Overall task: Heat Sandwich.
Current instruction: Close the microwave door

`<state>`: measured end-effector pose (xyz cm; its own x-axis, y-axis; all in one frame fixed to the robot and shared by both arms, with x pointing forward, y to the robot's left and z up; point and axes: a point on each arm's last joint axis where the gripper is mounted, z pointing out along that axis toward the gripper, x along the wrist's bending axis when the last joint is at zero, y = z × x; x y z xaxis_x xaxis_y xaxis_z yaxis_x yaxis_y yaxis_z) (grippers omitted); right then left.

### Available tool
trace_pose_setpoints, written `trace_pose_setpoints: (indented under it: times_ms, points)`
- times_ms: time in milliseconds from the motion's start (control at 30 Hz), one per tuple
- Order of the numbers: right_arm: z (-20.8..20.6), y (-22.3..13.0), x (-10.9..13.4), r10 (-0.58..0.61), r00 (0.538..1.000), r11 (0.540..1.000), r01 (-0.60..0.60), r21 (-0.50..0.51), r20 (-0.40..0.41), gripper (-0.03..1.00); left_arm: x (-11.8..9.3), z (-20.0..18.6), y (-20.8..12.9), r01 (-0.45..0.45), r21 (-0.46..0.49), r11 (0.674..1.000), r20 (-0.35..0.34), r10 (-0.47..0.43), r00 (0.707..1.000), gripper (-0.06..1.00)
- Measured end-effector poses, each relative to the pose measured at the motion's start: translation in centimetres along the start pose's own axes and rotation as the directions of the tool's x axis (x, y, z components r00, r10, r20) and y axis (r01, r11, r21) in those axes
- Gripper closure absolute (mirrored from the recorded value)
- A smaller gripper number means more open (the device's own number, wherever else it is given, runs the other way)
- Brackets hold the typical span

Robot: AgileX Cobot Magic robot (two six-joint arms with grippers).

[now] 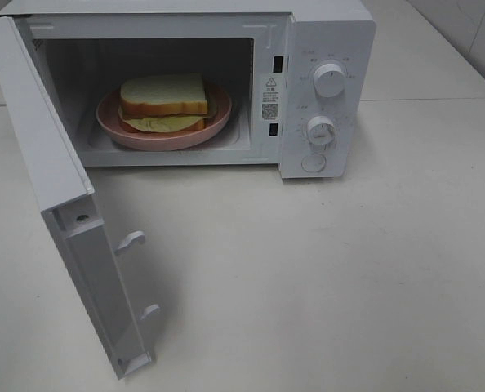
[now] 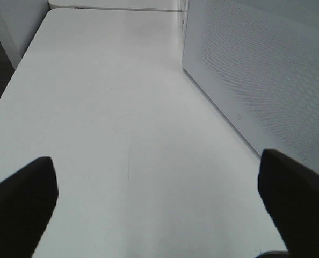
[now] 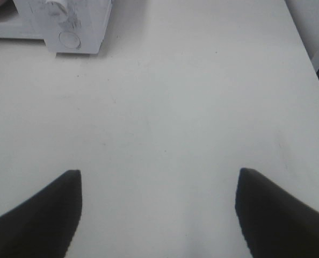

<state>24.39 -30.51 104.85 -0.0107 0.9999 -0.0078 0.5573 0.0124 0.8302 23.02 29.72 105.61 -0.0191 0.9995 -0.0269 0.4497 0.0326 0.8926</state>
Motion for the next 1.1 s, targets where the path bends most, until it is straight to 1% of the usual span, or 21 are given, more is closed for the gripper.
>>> trace_pose_setpoints:
  times_ms: [33, 100, 133, 167, 300, 1100]
  points:
    - [0.0, 0.0, 0.0, 0.0, 1.0, 1.0, 0.0, 0.0, 0.0, 0.21, 0.0, 0.0, 0.0, 0.0, 0.0, 1.0, 0.0, 0.0, 1.0, -0.01]
    - [-0.5, -0.4, 0.0, 0.013, 1.0, 0.999, -0.013, -0.042, 0.011, 0.21, 0.0, 0.0, 0.0, 0.0, 0.0, 1.0, 0.0, 0.0, 1.0, -0.01]
    - [-0.9, -0.6, 0.0, 0.026, 0.999, 0.997, -0.024, -0.072, 0.029, 0.21, 0.0, 0.0, 0.0, 0.0, 0.0, 1.0, 0.0, 0.0, 1.0, -0.01]
    - [-1.0, -0.7, 0.0, 0.032, 0.999, 0.996, -0.029, -0.08, 0.037, 0.21, 0.0, 0.0, 0.0, 0.0, 0.0, 1.0, 0.0, 0.0, 1.0, -0.01]
    - [-1.0, -0.7, 0.0, 0.037, 0.998, 0.996, -0.033, -0.081, 0.048, 0.21, 0.0, 0.0, 0.0, 0.0, 0.0, 1.0, 0.0, 0.0, 1.0, -0.01]
    - [-1.0, -0.7, 0.0, 0.03, 0.998, 0.996, -0.027, -0.081, 0.047, 0.21, 0.0, 0.0, 0.0, 0.0, 0.0, 1.0, 0.0, 0.0, 1.0, -0.01]
